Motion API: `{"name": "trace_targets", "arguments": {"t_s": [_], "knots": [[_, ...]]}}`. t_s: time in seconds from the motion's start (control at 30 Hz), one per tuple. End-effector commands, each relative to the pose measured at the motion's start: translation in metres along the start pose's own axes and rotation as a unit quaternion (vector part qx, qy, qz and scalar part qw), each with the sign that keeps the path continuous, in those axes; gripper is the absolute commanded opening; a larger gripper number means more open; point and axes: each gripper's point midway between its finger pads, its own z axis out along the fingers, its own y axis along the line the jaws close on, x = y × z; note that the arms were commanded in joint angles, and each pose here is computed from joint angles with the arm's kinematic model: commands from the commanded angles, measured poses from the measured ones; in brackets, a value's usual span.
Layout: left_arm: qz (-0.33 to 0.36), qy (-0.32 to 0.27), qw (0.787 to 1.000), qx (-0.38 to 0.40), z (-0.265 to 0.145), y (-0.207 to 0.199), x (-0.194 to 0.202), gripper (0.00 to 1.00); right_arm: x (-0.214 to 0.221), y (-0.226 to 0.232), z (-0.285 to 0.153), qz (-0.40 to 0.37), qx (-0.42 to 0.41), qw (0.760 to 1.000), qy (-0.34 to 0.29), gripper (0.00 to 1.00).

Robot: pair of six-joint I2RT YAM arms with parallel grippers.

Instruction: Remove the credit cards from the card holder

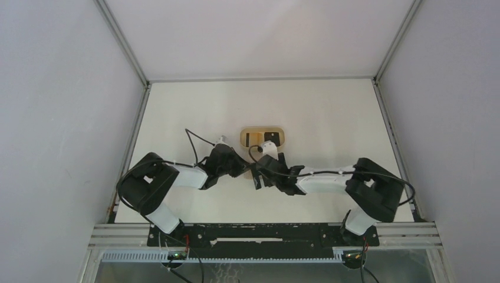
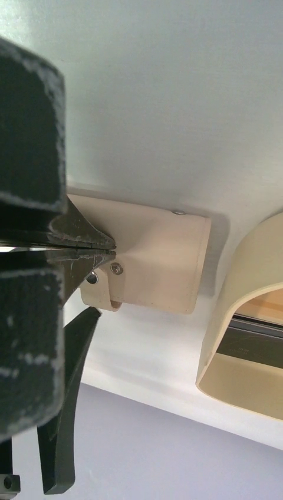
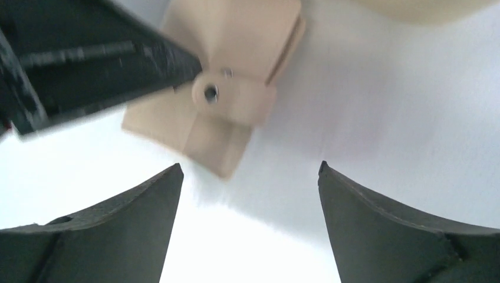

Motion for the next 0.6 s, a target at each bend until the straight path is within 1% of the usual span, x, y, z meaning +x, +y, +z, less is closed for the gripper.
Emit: {"name": "trace_targets", "arguments": {"t_s": [0.0, 0.07, 0.13, 0.2, 0.37, 0.47, 0.57], "knots": [[0.053, -0.021, 0.979, -0.194, -0.015, 0.1, -0.005, 0.0, -0.014, 0.008, -0.036, 0.014, -0.108, 0.994, 0.013, 0.96], [0.061, -0.026, 0.978, -0.196, -0.018, 0.096, -0.01, 0.0, -0.04, 0.0, -0.051, 0.031, -0.128, 0.991, -0.024, 0.99], [0.068, -0.034, 0.978, -0.193, -0.021, 0.087, -0.017, 0.0, -0.065, -0.008, -0.069, 0.05, -0.153, 0.985, -0.063, 1.0], [0.075, -0.043, 0.979, -0.186, -0.024, 0.076, -0.025, 0.0, -0.078, -0.017, -0.081, 0.064, -0.17, 0.979, -0.09, 1.0], [0.093, -0.064, 0.981, -0.156, -0.036, 0.041, -0.044, 0.13, -0.087, -0.042, -0.1, 0.085, -0.19, 0.971, -0.121, 1.0], [0.105, -0.078, 0.982, -0.136, -0.048, 0.017, -0.055, 0.29, -0.088, -0.054, -0.102, 0.087, -0.187, 0.97, -0.128, 1.0], [0.12, -0.108, 0.982, -0.095, -0.069, -0.015, -0.072, 0.51, -0.089, -0.059, -0.102, 0.092, -0.19, 0.969, -0.127, 1.0]]}}
